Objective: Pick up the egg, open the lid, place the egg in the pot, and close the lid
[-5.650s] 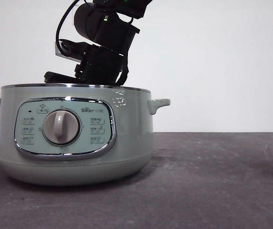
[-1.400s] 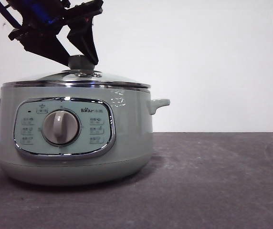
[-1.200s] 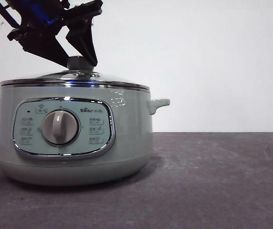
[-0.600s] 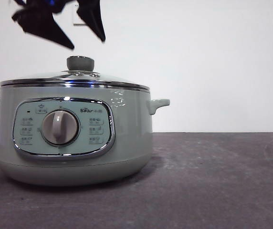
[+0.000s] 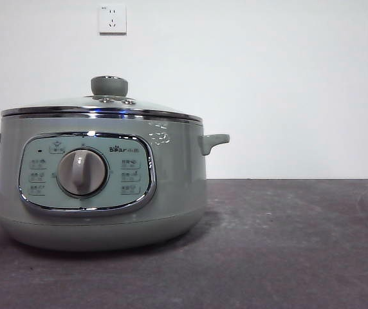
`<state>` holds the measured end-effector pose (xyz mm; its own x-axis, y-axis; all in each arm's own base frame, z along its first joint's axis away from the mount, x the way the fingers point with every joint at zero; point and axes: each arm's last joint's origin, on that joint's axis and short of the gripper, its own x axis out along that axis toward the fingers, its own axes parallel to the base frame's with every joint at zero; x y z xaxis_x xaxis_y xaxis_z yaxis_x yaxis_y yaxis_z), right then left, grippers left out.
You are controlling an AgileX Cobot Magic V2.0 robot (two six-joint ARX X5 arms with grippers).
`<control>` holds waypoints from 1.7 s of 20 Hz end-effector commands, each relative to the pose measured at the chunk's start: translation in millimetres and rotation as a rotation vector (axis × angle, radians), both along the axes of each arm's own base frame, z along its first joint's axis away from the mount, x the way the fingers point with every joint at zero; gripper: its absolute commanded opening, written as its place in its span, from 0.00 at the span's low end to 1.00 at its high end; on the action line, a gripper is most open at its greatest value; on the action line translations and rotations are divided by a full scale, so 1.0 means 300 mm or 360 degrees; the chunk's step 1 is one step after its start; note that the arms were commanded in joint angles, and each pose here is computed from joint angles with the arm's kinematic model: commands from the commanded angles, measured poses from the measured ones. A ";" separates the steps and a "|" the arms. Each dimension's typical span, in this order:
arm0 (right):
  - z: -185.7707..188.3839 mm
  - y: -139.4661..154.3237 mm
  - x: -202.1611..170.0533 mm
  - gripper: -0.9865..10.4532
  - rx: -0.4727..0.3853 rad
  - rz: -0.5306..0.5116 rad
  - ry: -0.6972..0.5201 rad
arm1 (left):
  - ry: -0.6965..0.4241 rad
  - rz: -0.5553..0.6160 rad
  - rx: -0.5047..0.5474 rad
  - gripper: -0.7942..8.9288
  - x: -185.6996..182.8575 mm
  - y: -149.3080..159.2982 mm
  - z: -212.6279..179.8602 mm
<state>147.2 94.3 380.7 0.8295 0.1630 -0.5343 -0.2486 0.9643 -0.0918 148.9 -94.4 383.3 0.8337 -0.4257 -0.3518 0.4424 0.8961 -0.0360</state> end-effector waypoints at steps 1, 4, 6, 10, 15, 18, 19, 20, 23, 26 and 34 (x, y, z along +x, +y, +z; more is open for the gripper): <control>-0.063 0.001 -0.011 0.08 0.0039 0.0085 0.0007 | 0.0014 0.0020 0.0081 0.07 -0.010 0.008 -0.014; -0.124 -0.004 -0.033 0.08 0.0118 0.0219 -0.0068 | 0.0006 0.0137 0.0131 0.07 -0.025 0.027 -0.060; -0.158 -0.010 -0.050 0.08 0.0137 0.0256 -0.0145 | -0.0006 0.0137 0.0122 0.07 -0.039 0.037 -0.108; -0.208 -0.026 -0.079 0.08 0.0142 0.0285 -0.0202 | -0.0059 0.0134 0.0079 0.07 -0.070 0.056 -0.201; -0.210 -0.027 -0.078 0.09 0.0138 0.0272 -0.0199 | 0.0067 0.0151 0.0124 0.08 -0.071 0.058 -0.230; -0.210 -0.027 -0.078 0.09 0.0138 0.0272 -0.0199 | 0.0074 0.0150 0.0129 0.08 -0.070 0.057 -0.232; -0.210 -0.027 -0.078 0.09 0.0138 0.0272 -0.0199 | 0.0074 0.0151 0.0129 0.08 -0.070 0.057 -0.232; -0.210 -0.027 -0.078 0.09 0.0138 0.0272 -0.0199 | 0.0074 0.0151 0.0129 0.08 -0.070 0.057 -0.232; -0.210 -0.027 -0.078 0.09 0.0138 0.0272 -0.0198 | 0.0064 0.0131 0.0159 0.08 -0.078 0.061 -0.232; -0.210 -0.027 -0.078 0.09 0.0138 0.0272 -0.0199 | -0.0067 0.0182 0.0203 0.08 -0.139 0.135 -0.225; -0.209 -0.027 -0.079 0.09 0.0138 0.0272 -0.0199 | -0.0423 0.0595 0.0005 0.08 -0.212 0.274 -0.448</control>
<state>123.4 86.1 320.0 0.8434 0.3496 -0.4079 -0.4011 0.9149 -0.0451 84.3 -12.0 251.2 0.9920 -0.0745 -0.1021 0.0776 0.9966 0.0268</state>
